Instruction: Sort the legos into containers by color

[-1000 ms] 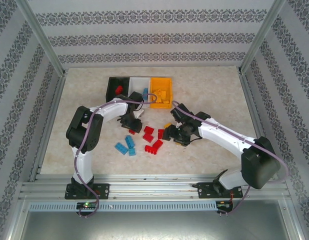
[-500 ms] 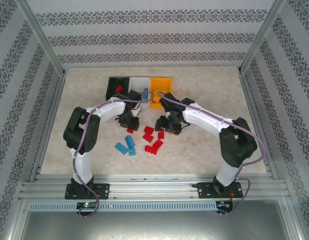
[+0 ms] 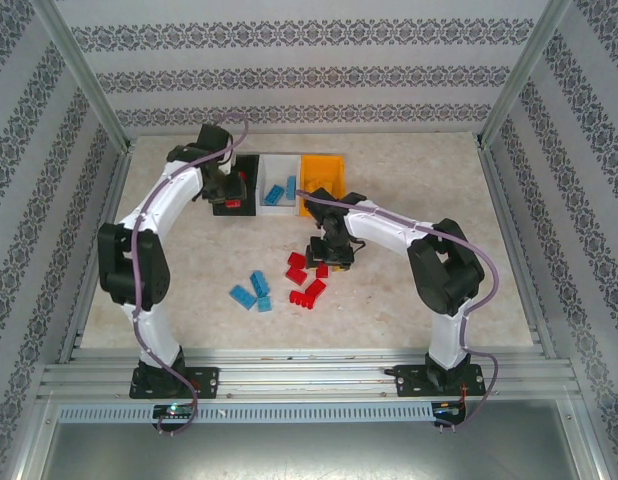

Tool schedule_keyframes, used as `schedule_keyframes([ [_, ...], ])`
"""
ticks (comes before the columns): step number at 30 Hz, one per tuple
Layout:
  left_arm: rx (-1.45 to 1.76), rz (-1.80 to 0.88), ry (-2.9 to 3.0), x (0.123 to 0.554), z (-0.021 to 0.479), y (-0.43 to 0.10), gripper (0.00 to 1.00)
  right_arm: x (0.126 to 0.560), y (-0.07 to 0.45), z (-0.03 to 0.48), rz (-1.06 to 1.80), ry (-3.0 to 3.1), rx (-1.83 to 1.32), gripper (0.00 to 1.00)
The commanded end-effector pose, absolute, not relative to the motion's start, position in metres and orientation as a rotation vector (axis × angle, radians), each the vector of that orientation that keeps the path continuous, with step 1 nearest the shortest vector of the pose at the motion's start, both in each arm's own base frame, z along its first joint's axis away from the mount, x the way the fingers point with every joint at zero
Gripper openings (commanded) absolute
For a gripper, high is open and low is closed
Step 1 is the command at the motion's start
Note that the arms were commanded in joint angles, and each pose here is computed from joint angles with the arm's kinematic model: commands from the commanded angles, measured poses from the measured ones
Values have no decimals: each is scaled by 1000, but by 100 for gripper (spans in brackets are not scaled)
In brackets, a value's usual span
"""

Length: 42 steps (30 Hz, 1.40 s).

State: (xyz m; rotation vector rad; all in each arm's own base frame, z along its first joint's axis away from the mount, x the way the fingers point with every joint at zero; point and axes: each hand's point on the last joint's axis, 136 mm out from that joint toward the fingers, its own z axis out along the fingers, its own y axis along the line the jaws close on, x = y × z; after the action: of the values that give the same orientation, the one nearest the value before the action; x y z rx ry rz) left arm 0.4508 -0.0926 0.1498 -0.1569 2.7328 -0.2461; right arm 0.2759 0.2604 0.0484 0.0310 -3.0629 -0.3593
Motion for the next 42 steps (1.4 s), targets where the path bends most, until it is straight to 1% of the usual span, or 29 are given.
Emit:
schedule_keyframes([
  [1, -201, -146, 2789, 465, 129, -80, 26, 275, 260, 45, -300, -3061, 68, 56],
  [9, -165, 1, 2814, 508, 108, -67, 26, 275, 258, 39, -274, -3057, 58, 52],
  [17, -188, -9, 2824, 525, 92, -63, 29, 277, 255, 38, -257, -3054, 51, 44],
  [23, -199, -48, 2830, 527, 88, -67, 43, 278, 255, 42, -258, -3060, 43, 39],
  [27, -210, -82, 2819, 527, 94, -71, 56, 278, 254, 46, -264, -3072, 31, 35],
  [30, -209, -101, 2798, 527, 106, -72, 61, 278, 254, 48, -273, -3082, 24, 33],
  [34, -215, -151, 2753, 521, 136, -75, 63, 281, 254, 57, -303, -3106, 10, 33],
  [37, -213, -218, 2717, 506, 164, -81, 64, 285, 256, 71, -353, -3134, -7, 33],
  [39, -210, -238, 2701, 489, 179, -80, 65, 291, 259, 84, -417, -3159, -27, 33],
  [42, -205, -284, 2683, 452, 192, -80, 67, 305, 272, 109, -605, -3183, -59, 33],
])
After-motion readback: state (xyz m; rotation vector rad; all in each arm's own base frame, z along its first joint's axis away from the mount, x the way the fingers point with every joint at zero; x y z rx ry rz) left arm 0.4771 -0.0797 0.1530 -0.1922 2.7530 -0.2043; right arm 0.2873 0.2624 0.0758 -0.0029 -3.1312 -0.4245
